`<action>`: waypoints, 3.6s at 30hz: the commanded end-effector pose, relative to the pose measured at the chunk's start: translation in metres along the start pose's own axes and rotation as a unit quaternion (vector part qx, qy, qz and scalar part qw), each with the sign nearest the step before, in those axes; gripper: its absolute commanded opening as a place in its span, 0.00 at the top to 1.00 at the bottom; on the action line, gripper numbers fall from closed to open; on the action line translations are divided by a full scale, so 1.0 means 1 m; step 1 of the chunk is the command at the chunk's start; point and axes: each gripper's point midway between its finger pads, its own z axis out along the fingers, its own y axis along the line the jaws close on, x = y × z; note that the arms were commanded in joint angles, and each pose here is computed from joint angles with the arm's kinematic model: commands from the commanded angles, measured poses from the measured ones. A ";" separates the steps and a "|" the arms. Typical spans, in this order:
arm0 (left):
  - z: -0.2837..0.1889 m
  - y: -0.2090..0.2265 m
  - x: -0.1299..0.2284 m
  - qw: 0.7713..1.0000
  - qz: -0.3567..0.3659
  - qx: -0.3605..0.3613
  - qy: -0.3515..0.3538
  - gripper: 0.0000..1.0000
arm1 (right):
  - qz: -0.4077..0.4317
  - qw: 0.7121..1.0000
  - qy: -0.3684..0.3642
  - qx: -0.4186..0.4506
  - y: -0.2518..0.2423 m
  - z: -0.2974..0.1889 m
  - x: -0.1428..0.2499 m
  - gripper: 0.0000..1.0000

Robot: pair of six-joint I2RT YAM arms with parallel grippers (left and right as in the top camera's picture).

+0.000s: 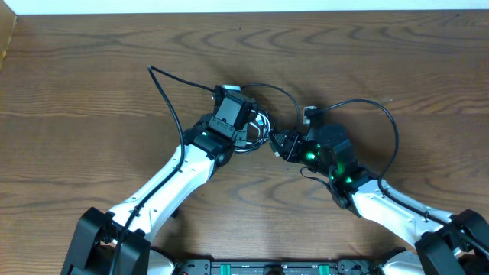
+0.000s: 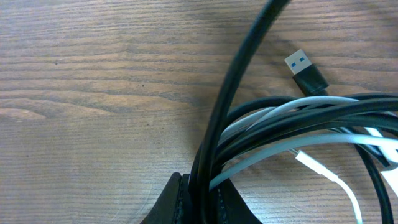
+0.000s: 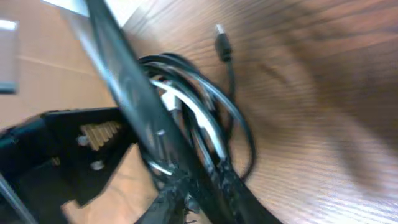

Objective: Untangle cables

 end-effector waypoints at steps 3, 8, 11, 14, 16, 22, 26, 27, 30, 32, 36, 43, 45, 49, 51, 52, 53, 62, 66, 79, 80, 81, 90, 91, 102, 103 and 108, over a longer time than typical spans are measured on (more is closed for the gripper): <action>-0.002 0.000 -0.001 1.000 -0.002 0.005 -0.002 0.92 | -0.018 0.996 0.054 -0.075 0.029 -0.004 0.014 0.99; -0.002 0.000 0.000 1.000 0.014 0.004 0.000 0.92 | -0.056 0.984 0.058 -0.160 0.052 -0.020 -0.005 0.99; -0.002 0.000 0.000 1.000 0.026 0.004 0.000 0.92 | -0.093 0.968 0.048 -0.227 0.069 -0.041 -0.024 0.99; -0.002 0.000 0.000 0.999 0.046 0.004 -0.001 0.92 | -0.113 0.957 0.035 -0.263 0.072 -0.063 -0.045 0.99; -0.002 0.002 -0.001 0.998 0.061 -0.002 -0.003 0.92 | -0.122 0.955 0.028 -0.268 0.064 -0.075 -0.058 0.99; -0.007 0.041 -0.015 0.989 0.080 -0.117 -0.036 0.92 | -0.122 0.967 -0.054 -0.215 0.006 -0.119 -0.120 0.99; -0.015 0.064 -0.025 0.975 0.100 -0.190 -0.054 0.92 | -0.114 0.971 -0.102 -0.181 -0.020 -0.140 -0.145 0.98; -0.018 0.068 -0.028 0.971 0.103 -0.207 -0.060 0.92 | -0.110 0.972 -0.108 -0.176 -0.024 -0.143 -0.148 0.98; -0.025 0.078 -0.039 0.959 0.116 -0.245 -0.078 0.92 | -0.096 0.975 -0.118 -0.161 -0.036 -0.149 -0.154 0.98; -0.027 0.079 -0.045 0.954 0.132 -0.255 -0.087 0.92 | -0.098 0.976 -0.118 -0.153 -0.042 -0.149 -0.153 0.98; -0.037 0.086 -0.064 0.937 0.152 -0.293 -0.115 0.92 | -0.080 0.984 -0.126 -0.100 -0.068 -0.141 -0.152 0.98; -0.045 0.087 -0.079 0.928 0.147 -0.309 -0.144 0.92 | -0.029 0.994 -0.077 -0.066 -0.089 -0.125 -0.125 0.90; -0.045 0.085 -0.081 0.929 0.144 -0.307 -0.149 0.92 | -0.019 0.993 -0.030 -0.110 -0.069 -0.115 -0.106 0.84; -0.047 0.075 -0.083 0.930 0.147 -0.298 -0.160 0.92 | -0.023 0.989 0.028 -0.141 -0.041 -0.093 -0.077 0.74; -0.048 0.068 -0.083 0.930 0.151 -0.292 -0.164 0.92 | -0.033 0.989 0.044 -0.139 -0.032 -0.080 -0.064 0.71; -0.048 0.064 -0.083 0.930 0.153 -0.289 -0.167 0.92 | -0.035 0.989 0.050 -0.132 -0.029 -0.073 -0.058 0.67; -0.049 0.061 -0.082 0.931 0.155 -0.286 -0.168 0.92 | -0.036 0.991 0.052 -0.121 -0.029 -0.066 -0.053 0.64; -0.054 0.029 -0.078 0.944 0.095 -0.240 -0.206 0.92 | 0.064 0.996 0.059 -0.022 -0.021 -0.020 -0.010 0.41; -0.056 0.017 -0.075 0.949 0.062 -0.218 -0.220 0.92 | 0.101 0.994 0.036 0.010 -0.021 -0.011 -0.005 0.37; -0.064 -0.017 -0.063 0.953 0.084 -0.184 -0.226 0.92 | 0.192 0.980 -0.029 0.046 -0.029 -0.006 -0.016 0.43; -0.063 -0.016 -0.062 0.954 0.079 -0.184 -0.225 0.92 | 0.198 0.979 -0.032 0.047 -0.029 -0.006 -0.017 0.44; -0.063 -0.016 -0.060 0.954 0.076 -0.184 -0.223 0.92 | 0.199 0.978 -0.033 0.048 -0.030 -0.006 -0.017 0.48; -0.063 -0.015 -0.059 0.955 0.072 -0.184 -0.221 0.92 | 0.192 0.978 -0.042 0.069 -0.039 -0.008 -0.017 0.99; -0.064 -0.014 -0.060 0.955 0.071 -0.184 -0.222 0.92 | 0.184 0.979 -0.044 0.077 -0.043 -0.008 -0.017 0.99; -0.122 0.054 -0.086 0.913 -0.009 -0.298 -0.280 0.92 | 0.094 0.971 -0.097 0.199 -0.117 -0.046 -0.058 0.99; -0.126 0.063 -0.089 0.910 -0.019 -0.302 -0.282 0.92 | 0.100 0.966 -0.104 0.214 -0.128 -0.056 -0.064 0.99; -0.137 0.097 -0.095 0.898 -0.082 -0.317 -0.293 0.92 | 0.101 0.951 -0.139 0.256 -0.157 -0.100 -0.092 0.99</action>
